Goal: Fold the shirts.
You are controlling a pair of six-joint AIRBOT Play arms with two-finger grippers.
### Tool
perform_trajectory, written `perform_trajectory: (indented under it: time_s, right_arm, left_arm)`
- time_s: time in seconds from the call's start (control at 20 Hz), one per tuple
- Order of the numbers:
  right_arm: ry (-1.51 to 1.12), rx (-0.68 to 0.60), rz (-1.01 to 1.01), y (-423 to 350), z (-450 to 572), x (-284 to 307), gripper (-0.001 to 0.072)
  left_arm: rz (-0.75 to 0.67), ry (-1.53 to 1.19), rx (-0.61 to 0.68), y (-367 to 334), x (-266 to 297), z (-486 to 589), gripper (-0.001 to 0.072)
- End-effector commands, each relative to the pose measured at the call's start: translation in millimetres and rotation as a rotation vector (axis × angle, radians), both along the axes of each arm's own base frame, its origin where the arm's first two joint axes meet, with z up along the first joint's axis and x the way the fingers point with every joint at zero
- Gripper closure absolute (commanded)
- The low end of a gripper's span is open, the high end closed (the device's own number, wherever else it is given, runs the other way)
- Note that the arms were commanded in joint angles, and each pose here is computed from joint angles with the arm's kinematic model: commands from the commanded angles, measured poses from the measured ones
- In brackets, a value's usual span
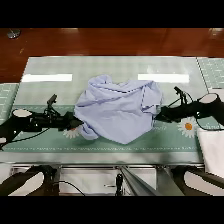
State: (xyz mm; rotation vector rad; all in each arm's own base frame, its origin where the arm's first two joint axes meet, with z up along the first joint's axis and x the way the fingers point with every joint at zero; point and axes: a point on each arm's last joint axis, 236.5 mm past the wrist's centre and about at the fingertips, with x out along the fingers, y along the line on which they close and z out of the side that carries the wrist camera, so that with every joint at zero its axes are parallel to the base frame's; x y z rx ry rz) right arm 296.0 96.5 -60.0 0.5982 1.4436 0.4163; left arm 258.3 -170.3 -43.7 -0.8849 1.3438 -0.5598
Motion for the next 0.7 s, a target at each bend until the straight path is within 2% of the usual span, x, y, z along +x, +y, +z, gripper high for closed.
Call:
perform_trajectory:
  time_s: [0.0, 0.15, 0.25, 0.35, 0.45, 0.65]
  right_arm:
    - [-0.197, -0.007, 0.009, -1, 85, 57, 0.0691]
    - [-0.564, -0.057, -0.024, -11, 240, 118, 0.0691]
    - [-0.787, -0.135, -0.054, -22, 342, 126, 0.0691]
    - [-1.010, -0.168, -0.052, -19, 436, 100, 0.0691]
    - [-1.220, -0.195, -0.059, -12, 512, 51, 0.0691]
    - [-1.416, -0.350, -0.110, -19, 566, -51, 0.0691]
  left_arm:
    - [0.025, -0.190, -0.078, -6, 52, 77, 0.0687]
    - [0.078, -0.669, -0.107, -2, 117, 254, 0.0687]
    - [0.135, -0.989, -0.076, 9, 123, 377, 0.0687]
    - [0.183, -1.269, -0.006, 20, 100, 478, 0.0687]
    - [0.214, -1.476, 0.114, 31, 63, 545, 0.0687]
    - [0.316, -1.687, 0.373, 59, -15, 606, 0.0687]
